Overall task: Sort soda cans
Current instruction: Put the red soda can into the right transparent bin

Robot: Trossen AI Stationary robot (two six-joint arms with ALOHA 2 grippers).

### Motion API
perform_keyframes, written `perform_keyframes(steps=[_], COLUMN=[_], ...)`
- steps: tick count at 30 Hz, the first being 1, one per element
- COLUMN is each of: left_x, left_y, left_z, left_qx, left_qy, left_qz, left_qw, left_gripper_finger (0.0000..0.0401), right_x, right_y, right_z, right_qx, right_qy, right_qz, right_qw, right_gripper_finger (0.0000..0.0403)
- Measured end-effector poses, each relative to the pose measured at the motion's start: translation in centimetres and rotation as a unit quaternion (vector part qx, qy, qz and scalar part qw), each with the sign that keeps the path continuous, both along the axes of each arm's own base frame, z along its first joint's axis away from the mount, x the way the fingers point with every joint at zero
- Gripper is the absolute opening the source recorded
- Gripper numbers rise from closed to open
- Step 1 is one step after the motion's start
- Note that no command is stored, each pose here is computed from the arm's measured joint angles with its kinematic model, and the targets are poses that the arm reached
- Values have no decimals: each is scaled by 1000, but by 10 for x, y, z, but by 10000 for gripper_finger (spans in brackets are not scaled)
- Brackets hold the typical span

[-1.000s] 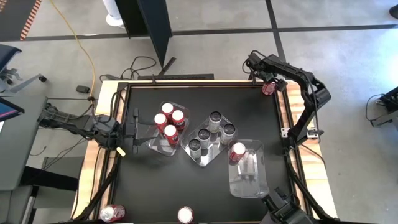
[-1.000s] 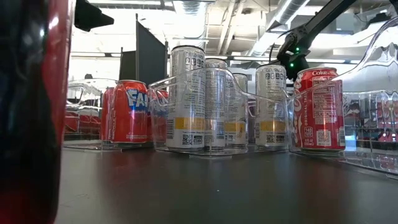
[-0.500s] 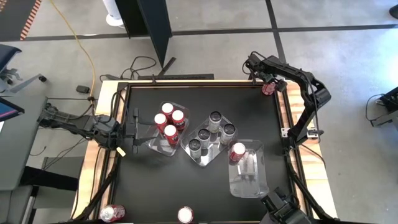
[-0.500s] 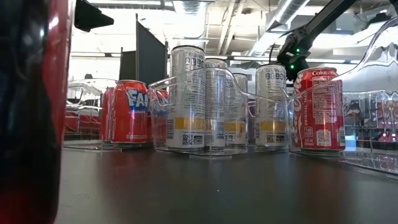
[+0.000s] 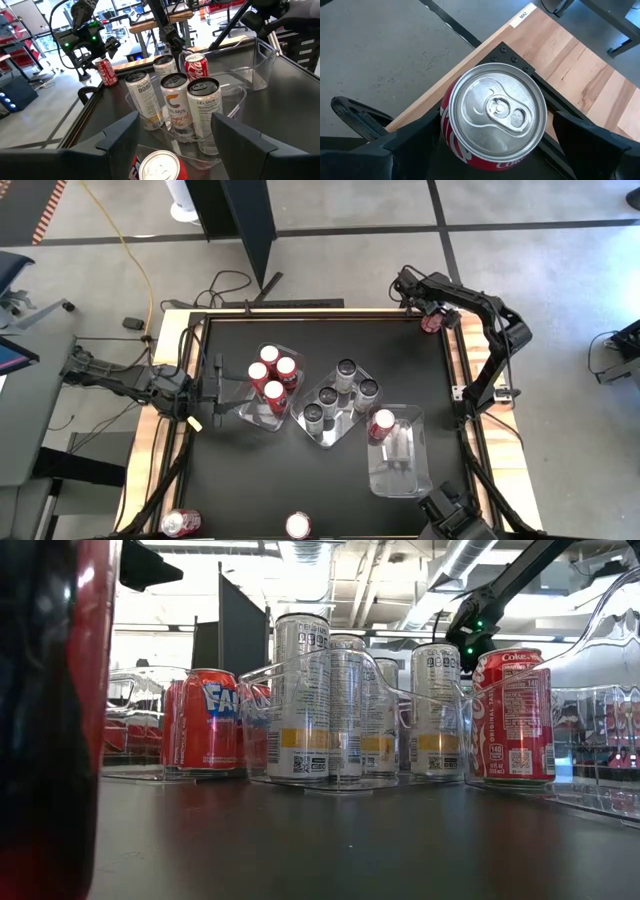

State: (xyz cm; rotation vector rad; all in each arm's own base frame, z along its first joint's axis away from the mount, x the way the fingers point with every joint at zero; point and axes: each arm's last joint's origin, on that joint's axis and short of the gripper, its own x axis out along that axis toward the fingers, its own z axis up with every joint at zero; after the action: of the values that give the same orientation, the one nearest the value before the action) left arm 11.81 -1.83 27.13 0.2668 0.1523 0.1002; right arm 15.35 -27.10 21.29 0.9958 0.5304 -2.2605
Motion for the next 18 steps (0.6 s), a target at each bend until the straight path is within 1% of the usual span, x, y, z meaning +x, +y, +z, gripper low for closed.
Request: perform_keyframes(steps=[6, 12, 18], left_x=[0, 0, 0], left_y=[0, 0, 0], left_z=[0, 0, 0], left_qx=[0, 0, 0], left_qy=[0, 0, 0], left_qz=[0, 0, 0], left_qw=[1000, 1000, 1000], left_gripper_finger=[239, 239, 239], right_x=[0, 3, 2], right_y=[0, 4, 4], right_z=[-1, -9, -9], right_qx=[-5, -24, -28], right_qy=[5, 35, 40], right_qz=[0, 11, 10], right_qw=[1000, 999, 999], right_gripper_finger=[400, 400, 400])
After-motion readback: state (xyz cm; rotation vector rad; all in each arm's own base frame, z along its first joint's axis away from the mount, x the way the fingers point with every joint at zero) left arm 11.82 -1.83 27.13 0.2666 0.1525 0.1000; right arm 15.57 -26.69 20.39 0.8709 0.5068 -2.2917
